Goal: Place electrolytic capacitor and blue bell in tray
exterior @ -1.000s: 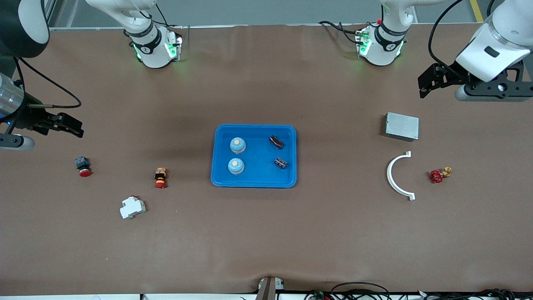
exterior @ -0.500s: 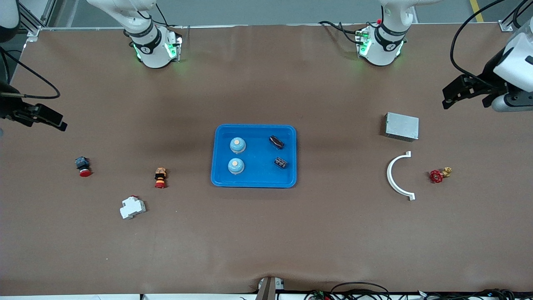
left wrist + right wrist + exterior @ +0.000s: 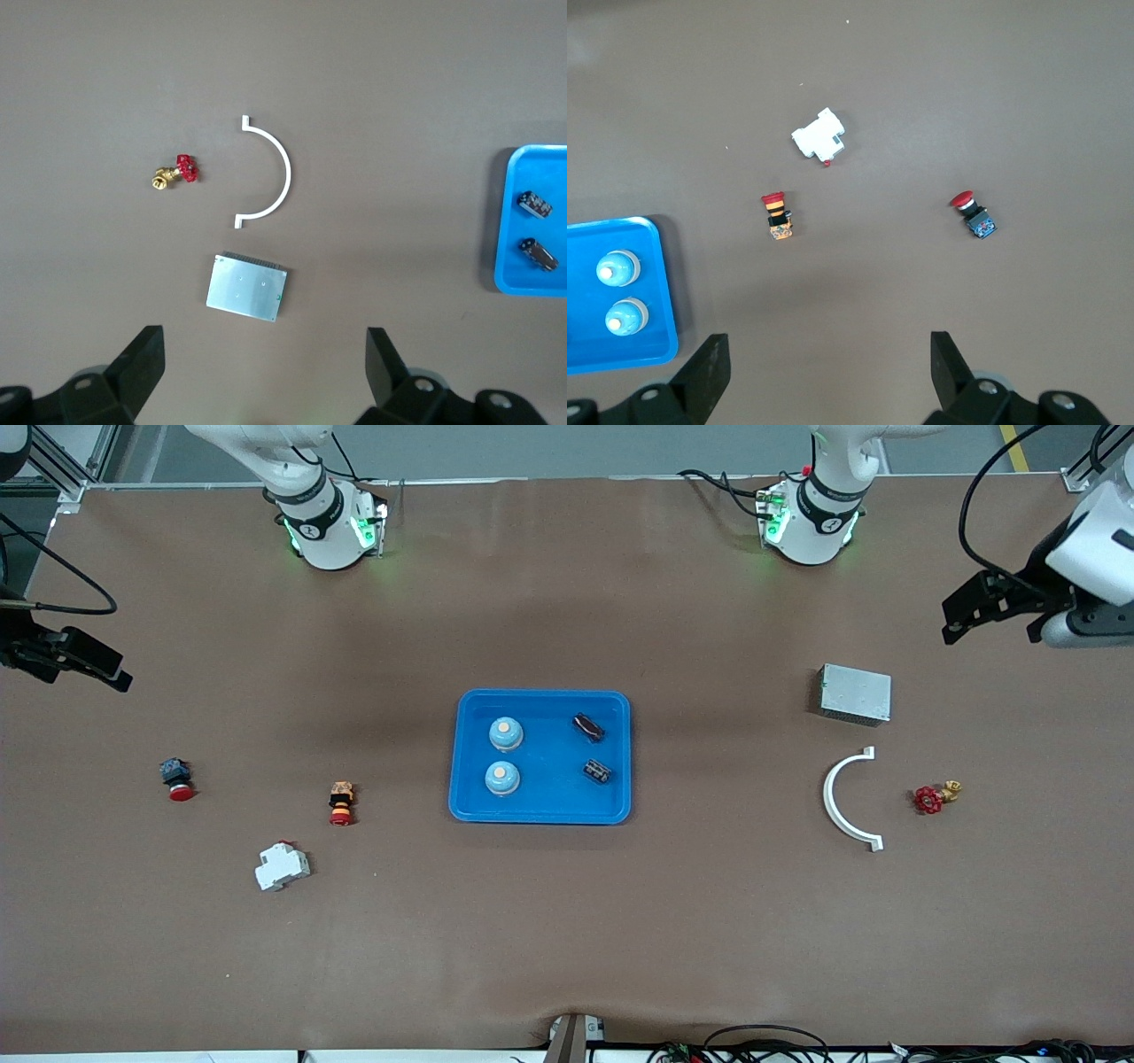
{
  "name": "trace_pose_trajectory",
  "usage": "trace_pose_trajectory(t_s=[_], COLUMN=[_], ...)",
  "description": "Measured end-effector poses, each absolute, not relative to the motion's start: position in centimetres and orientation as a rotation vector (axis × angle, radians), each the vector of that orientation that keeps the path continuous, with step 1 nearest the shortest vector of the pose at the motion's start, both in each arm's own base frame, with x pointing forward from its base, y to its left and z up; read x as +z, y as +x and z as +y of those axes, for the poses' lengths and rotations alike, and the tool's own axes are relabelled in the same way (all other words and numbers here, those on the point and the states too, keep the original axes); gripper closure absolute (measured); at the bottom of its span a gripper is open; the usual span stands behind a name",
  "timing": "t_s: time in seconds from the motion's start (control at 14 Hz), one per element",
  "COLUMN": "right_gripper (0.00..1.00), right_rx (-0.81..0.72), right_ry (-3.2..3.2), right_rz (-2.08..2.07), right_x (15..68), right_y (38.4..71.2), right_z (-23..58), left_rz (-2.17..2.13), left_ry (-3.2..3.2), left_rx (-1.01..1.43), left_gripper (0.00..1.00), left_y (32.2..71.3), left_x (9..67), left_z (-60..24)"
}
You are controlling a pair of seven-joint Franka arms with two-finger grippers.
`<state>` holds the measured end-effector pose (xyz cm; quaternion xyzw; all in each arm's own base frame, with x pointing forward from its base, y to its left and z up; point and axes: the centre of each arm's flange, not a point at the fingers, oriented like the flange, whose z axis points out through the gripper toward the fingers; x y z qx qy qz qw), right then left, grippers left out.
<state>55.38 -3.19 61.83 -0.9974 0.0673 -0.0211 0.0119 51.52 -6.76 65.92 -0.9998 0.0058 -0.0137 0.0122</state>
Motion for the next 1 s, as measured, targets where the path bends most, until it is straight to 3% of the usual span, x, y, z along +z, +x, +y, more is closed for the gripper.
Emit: trace_pose_trajectory(t_s=[0.29, 1.0], right_gripper=[0.0, 0.0], right_rx=[-0.063, -0.06], right_ry=[-3.112, -3.115], right_rz=[0.185, 0.142], right_x=[61.7, 61.7], right_y=[55.4, 55.4], right_z=[-3.1, -2.9], left_rz=[0.034, 0.032], left_ry=[-3.121, -3.122], left_rx=[-0.066, -0.064], left_gripper=[0.0, 0.0], left_y=[48.9, 48.9], left_x=[68.2, 68.6], left_z=[-6.2, -5.9])
